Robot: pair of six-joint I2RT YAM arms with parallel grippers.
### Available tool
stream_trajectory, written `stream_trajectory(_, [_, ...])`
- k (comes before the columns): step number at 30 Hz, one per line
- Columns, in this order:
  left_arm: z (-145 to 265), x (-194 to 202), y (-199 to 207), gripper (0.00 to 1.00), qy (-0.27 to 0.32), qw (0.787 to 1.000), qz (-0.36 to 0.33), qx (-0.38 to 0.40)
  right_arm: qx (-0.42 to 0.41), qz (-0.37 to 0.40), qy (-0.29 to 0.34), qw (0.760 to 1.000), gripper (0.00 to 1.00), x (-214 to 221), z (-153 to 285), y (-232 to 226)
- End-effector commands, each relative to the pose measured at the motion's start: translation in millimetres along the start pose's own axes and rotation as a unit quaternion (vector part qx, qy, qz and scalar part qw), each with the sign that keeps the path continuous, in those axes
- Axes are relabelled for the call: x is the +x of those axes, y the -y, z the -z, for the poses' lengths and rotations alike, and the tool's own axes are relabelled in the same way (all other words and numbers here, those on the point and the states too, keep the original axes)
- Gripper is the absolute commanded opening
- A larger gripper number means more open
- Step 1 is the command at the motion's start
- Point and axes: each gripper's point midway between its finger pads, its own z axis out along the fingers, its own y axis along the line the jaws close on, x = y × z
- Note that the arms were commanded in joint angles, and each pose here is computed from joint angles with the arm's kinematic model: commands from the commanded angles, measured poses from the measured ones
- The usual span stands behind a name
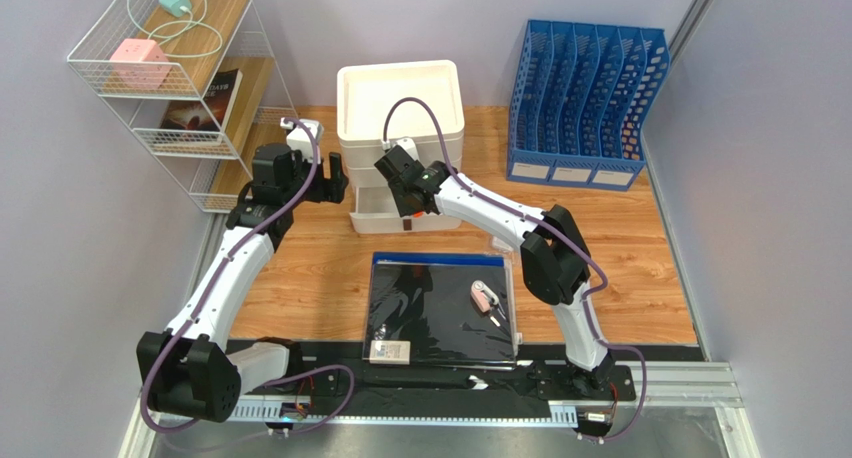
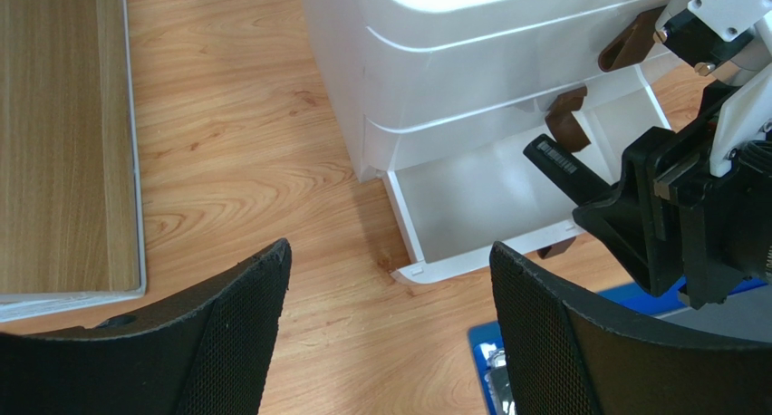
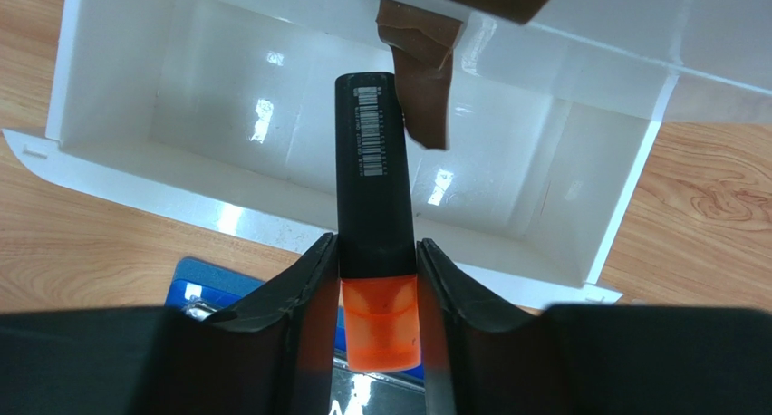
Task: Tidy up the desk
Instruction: Place the stationery in the drawer.
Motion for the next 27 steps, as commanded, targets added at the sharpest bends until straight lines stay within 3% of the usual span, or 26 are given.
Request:
stream_trajectory(1, [3.8,-12.4,-0.5,0.85,0.025,1.0,-0.004,0.002,0.014,-0.011,0.035,0.999,0.4,-28.2,5.0,8.2])
stream_trajectory(3, [3.9,-12.0,-0.3,0.85,0.025,1.0,-0.004,0.003,0.023,-0.017,0.048,0.998,0.44,-34.4,10.0,11.9])
stream_trajectory(7, [4.9,-12.9,1.0,0.85,0.027,1.0,-0.004,0.006,0.018,-0.018,0.072,0.997,0.64,-42.7,28.8,12.8])
stream_trajectory(14, [4.9,-10.7,2.0,0.85,0.025,1.0,-0.004,0.009,0.054,-0.02,0.119,0.991,0.65,-50.7,63.5,21.1])
stream_trajectory(17, [5.1,-10.8,1.1,0.85,0.025,1.0,-0.005,0.007,0.015,-0.027,0.12,0.992,0.59,-36.7,79.1,6.7])
stream_trajectory(19, [4.7,-10.4,1.3,0.85,0.025,1.0,-0.005,0.008,-0.013,-0.037,0.123,0.992,0.5,-27.6,92.4,-8.8])
stream_trajectory(20, [4.3,-10.4,1.5,0.85,0.025,1.0,-0.005,0.008,-0.024,-0.046,0.109,0.993,0.42,-9.2,86.3,-16.4])
stream_trajectory(21, [4.1,-10.0,2.1,0.85,0.025,1.0,-0.004,0.01,-0.031,-0.059,0.109,0.992,0.25,-5.6,89.7,-17.3])
stream_trajectory(22, [3.9,-10.3,2.6,0.84,0.024,1.0,-0.004,0.011,-0.035,-0.068,0.102,0.992,0.19,4.0,85.9,-17.9])
stream_trajectory(24, [3.6,-10.2,2.4,0.84,0.024,1.0,-0.003,0.011,-0.038,-0.092,0.094,0.991,0.11,25.3,74.9,-18.2])
stream_trajectory(27, [5.0,-13.4,1.0,0.84,0.03,1.0,-0.002,0.006,-0.04,-0.117,0.103,0.987,0.07,45.7,61.0,-18.3])
